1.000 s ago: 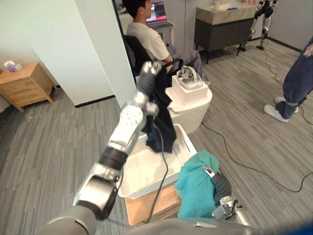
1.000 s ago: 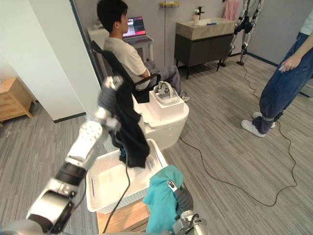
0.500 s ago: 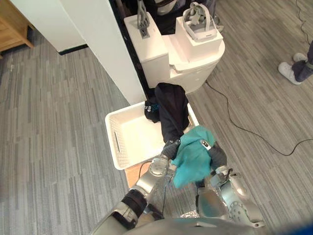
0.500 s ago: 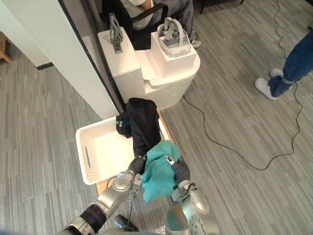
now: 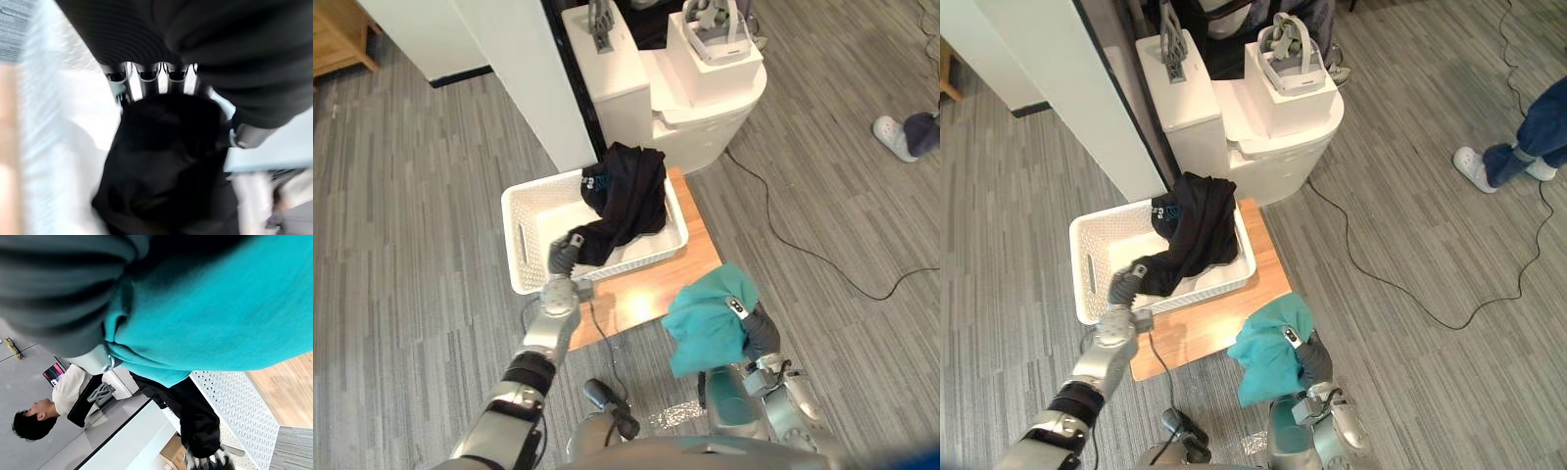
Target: Tidy the bed and pick cloth on bed and put in laundry
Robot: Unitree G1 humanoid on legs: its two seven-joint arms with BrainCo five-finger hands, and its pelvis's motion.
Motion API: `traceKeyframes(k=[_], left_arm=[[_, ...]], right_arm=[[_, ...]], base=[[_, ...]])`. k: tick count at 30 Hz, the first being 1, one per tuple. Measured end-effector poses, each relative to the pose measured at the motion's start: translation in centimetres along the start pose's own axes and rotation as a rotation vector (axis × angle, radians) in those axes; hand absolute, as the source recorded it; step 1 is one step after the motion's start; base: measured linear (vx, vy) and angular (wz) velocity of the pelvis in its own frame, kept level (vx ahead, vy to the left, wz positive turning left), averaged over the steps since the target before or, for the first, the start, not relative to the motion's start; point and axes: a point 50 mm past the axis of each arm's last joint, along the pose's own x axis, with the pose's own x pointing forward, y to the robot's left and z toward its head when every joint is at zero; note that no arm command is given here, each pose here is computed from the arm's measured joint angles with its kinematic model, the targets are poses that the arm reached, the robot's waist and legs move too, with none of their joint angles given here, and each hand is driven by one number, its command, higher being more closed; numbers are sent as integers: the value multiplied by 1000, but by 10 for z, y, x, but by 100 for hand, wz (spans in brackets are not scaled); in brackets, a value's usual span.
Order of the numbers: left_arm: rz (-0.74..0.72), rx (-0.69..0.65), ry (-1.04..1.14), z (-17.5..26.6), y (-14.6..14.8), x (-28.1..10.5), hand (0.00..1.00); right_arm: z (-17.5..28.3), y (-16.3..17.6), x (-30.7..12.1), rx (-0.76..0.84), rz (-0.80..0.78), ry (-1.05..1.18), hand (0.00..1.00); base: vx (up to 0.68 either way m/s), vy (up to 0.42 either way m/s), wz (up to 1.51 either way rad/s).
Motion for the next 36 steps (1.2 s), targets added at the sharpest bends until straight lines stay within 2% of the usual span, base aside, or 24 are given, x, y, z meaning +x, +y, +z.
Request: traceKeyframes(k=[3,7,11,16,21,24,29,33,36], left_arm=[[-214,-161,-114,18,-21,-32,0],[-372,-251,-242,41,-25,-64,0],[-410,-259,-294,50,-24,-75,0],[-325,-169,-299,49,-11,-82,0],[-193,28,-206,34,5,-83,0],[-120,102,-156,25,16,-81,0],[-48,124,-106,16,35,-86,0],[-56,36,43,-8,43,-98,0],[-37,-61,235,-44,48,-123,0]], right_arm=[[3,-3,-8,-8,-21,-15,100],[-1,-10,-22,-12,-84,0,100],[-3,-16,-31,-12,-119,16,100],[1,-12,-39,-11,-103,14,100],[2,-12,-41,-10,-92,22,100],[4,-14,-42,-37,-95,23,100],[17,-13,-40,-107,-52,-14,100],[44,-1,-34,-174,10,-124,100],[58,6,-23,-217,56,-188,100]], base=[[28,10,23],[30,-4,25],[-8,-10,12],[-48,-19,8],[-29,-17,7],[-5,-12,6],[14,-6,4],[33,-12,26],[30,-15,34]])
